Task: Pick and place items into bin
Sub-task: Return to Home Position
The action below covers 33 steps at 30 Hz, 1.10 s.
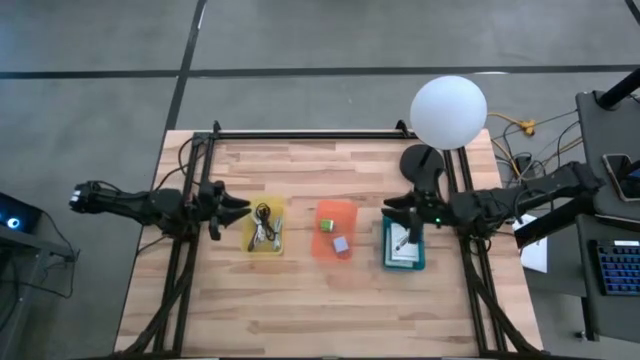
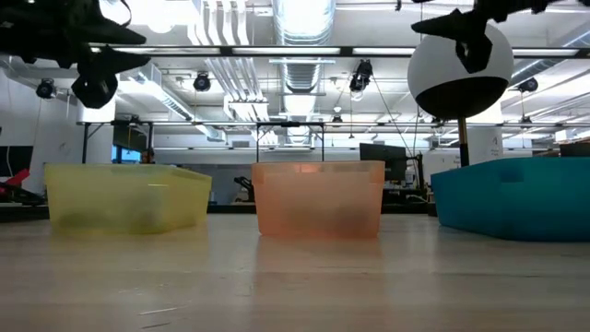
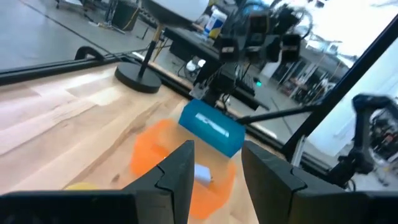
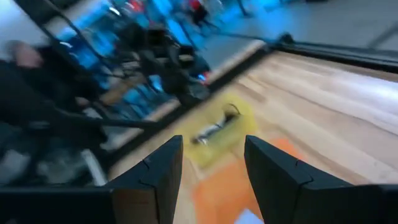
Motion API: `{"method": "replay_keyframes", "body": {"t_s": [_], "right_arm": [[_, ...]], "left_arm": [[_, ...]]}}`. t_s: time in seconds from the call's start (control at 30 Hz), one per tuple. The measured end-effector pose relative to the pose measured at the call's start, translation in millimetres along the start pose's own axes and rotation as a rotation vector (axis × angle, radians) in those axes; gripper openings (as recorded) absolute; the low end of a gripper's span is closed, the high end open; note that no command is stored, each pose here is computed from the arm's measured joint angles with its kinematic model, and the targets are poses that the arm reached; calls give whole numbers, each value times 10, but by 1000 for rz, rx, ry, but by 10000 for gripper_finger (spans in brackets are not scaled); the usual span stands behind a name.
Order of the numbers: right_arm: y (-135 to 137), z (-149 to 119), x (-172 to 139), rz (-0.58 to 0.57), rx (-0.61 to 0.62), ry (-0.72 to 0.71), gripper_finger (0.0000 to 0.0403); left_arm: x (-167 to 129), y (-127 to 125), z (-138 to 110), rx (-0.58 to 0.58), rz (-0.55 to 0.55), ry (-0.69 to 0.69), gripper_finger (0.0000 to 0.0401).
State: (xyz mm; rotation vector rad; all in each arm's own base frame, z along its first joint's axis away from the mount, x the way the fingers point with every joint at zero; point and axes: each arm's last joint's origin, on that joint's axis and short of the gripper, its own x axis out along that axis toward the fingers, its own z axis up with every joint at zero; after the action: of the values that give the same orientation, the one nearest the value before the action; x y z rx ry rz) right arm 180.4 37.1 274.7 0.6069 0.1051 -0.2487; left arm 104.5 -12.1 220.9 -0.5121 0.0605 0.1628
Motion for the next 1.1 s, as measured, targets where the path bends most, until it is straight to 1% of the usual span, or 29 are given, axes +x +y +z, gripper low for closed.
{"method": "replay_keyframes", "body": {"t_s": [0.07,0.13,0.2,0.27,0.33,0.47,0.57,0.7,0.83,1.1], "right_arm": [[-58,-44,-37,71,6,-46,159],[-108,-107,-61,133,6,-53,160],[-137,-139,-66,171,14,-56,160],[-191,-165,-62,158,15,-60,160],[-262,-181,-56,138,21,-64,160],[-447,-144,-84,168,35,-72,160],[-550,-107,-127,181,15,-93,160],[-669,-88,-203,166,-20,-148,160],[-756,-156,-306,194,-49,-178,160],[-905,-321,-455,229,-65,-245,160]], "left_arm": [[-24,1,17,-9,-7,-18,118],[-40,3,30,-15,-8,-32,118],[-54,19,31,-14,24,-47,118],[-59,37,32,-12,69,-68,118],[-67,44,40,-15,90,-88,118],[-75,41,53,-19,88,-96,118],[-80,42,55,-19,86,-98,118],[-80,42,55,-19,86,-99,118],[-83,41,58,-20,84,-101,118],[-85,36,68,-24,80,-109,118]]}}
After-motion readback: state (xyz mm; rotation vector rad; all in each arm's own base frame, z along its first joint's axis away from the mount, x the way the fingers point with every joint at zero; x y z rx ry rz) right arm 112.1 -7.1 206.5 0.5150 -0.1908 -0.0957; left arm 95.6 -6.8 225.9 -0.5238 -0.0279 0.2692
